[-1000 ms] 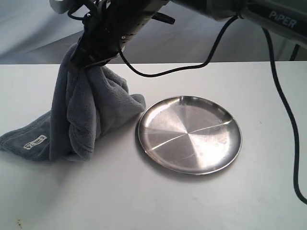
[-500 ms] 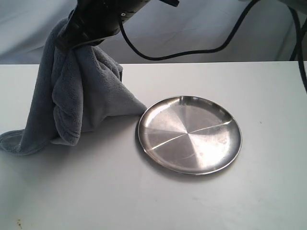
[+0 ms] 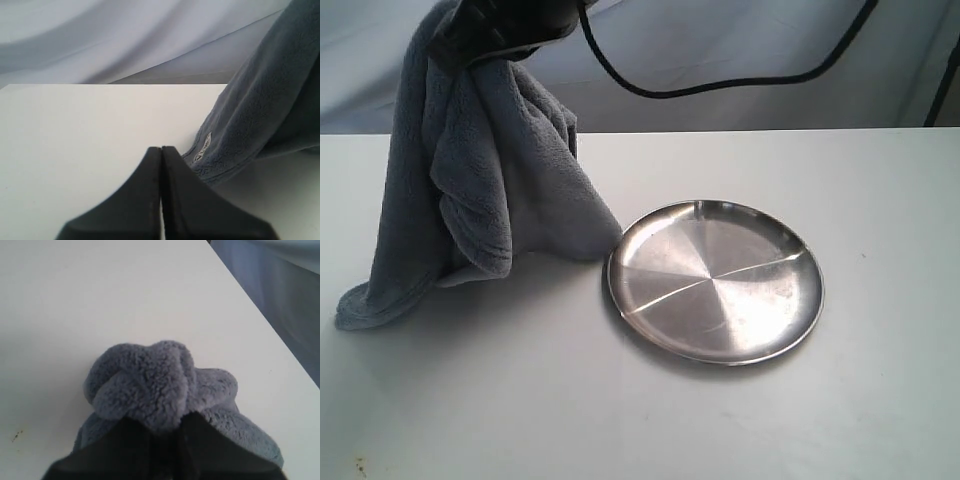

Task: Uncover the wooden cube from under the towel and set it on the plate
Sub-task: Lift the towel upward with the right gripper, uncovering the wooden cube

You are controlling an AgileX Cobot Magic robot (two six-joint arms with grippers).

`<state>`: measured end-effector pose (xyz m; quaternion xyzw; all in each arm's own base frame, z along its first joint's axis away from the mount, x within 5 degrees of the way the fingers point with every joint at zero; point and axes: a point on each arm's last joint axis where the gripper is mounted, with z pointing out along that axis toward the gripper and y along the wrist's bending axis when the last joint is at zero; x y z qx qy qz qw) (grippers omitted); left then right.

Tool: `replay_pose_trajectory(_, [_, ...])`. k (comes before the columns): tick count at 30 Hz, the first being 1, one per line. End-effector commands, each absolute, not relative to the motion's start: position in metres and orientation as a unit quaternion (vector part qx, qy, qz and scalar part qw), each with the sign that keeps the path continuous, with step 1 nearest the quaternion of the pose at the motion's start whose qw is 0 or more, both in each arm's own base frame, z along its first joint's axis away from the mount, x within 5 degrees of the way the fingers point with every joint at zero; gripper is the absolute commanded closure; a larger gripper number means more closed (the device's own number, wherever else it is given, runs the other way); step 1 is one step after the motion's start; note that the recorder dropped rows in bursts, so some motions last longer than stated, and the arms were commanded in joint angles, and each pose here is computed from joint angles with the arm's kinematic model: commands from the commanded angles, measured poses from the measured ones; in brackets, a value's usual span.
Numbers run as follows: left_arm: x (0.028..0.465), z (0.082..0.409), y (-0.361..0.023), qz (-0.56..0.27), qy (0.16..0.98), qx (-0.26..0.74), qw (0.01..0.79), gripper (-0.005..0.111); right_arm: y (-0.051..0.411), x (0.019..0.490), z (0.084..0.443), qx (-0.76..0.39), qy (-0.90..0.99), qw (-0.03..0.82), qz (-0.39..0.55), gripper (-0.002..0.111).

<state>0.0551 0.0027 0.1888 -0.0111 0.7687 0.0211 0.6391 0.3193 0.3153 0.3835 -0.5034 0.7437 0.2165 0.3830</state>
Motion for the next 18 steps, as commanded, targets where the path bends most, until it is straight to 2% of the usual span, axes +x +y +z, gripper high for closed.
replay_pose_trajectory(1, [0.055,0.189,0.002,0.017,0.766,-0.012,0.643,0.107,0.310,0.311,0.406,-0.497,0.728,0.414,0.226,0.108])
replay_pose_trajectory(11, [0.055,0.189,0.002,0.016,0.766,-0.013,0.643,0.107,0.310,0.311,0.407,-0.496,0.727,0.417,0.227,0.108])
replay_pose_trajectory(18, [0.055,0.189,0.002,0.017,0.766,-0.012,0.643,0.107,0.309,0.309,0.424,-0.467,0.710,0.464,0.249,0.108])
